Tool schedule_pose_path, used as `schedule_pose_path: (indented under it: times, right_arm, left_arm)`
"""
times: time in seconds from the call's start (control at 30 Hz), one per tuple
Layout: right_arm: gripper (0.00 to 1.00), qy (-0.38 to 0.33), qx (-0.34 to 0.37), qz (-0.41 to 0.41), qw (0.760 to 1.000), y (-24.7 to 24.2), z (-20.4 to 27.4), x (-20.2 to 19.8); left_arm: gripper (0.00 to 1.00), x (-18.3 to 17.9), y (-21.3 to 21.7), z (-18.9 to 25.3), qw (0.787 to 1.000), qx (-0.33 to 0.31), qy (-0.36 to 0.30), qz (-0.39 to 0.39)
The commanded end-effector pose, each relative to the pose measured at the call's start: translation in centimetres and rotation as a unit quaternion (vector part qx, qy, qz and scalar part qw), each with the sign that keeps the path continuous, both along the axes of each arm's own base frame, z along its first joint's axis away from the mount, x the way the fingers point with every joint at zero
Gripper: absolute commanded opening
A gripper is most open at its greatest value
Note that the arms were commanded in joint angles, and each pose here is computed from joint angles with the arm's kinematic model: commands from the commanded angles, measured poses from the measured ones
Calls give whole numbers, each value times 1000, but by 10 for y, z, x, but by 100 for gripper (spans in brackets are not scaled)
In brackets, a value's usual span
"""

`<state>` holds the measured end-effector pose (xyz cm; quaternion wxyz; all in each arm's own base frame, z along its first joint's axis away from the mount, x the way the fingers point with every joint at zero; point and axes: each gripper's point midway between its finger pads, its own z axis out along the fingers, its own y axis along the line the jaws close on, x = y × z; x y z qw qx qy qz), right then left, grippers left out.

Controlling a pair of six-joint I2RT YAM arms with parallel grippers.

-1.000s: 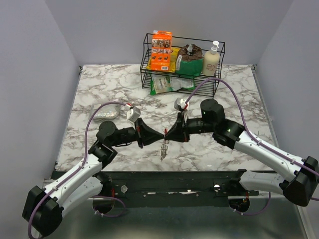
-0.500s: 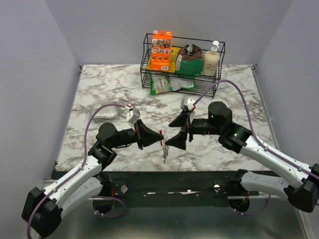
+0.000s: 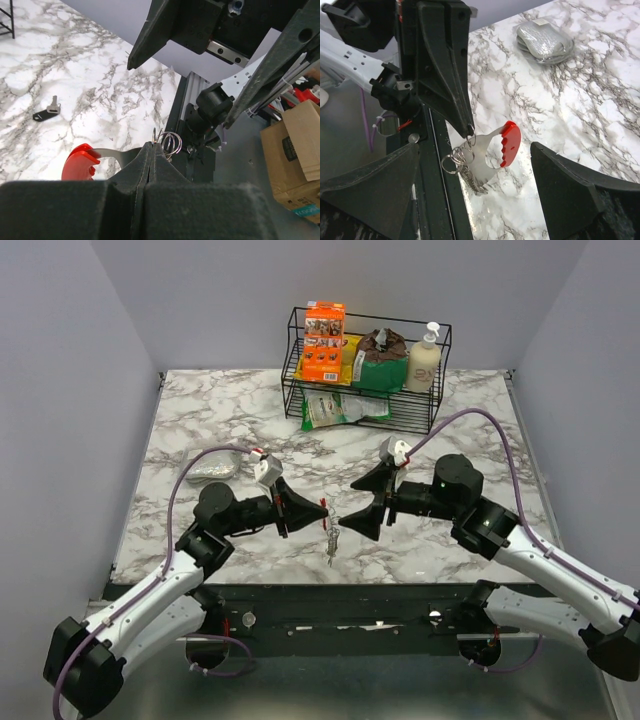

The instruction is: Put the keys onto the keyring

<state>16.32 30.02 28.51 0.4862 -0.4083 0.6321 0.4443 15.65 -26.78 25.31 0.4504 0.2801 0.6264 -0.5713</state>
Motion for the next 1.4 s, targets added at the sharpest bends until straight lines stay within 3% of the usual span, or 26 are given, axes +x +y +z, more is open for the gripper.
schedule_pose_path:
  times: [0.0,0.27,0.47,0.9,1.13,1.37]
  right_arm:
    - [100,-16,5,-24,1000,-4,2,6]
    - [100,-17,6,-29,999,-5,3,7]
    - [100,-22,7,-34,999,-7,4,8]
    - [100,-18,-5,-40,999,-7,-5,11]
    - [100,-16,-9,-44,999,-7,-7,14]
    - [100,-10,-16,-56,998,-7,-12,19]
  left_arm:
    - [0,11,9,26,997,-4,-61,49]
    - [0,17,24,39,989,21,-112,95]
    - [0,5,33,55,975,13,-200,92]
    - [0,-38,41,58,918,-9,-395,29]
    - [0,-41,44,63,908,-19,-417,36]
    - [0,-33,42,63,927,-34,-370,49]
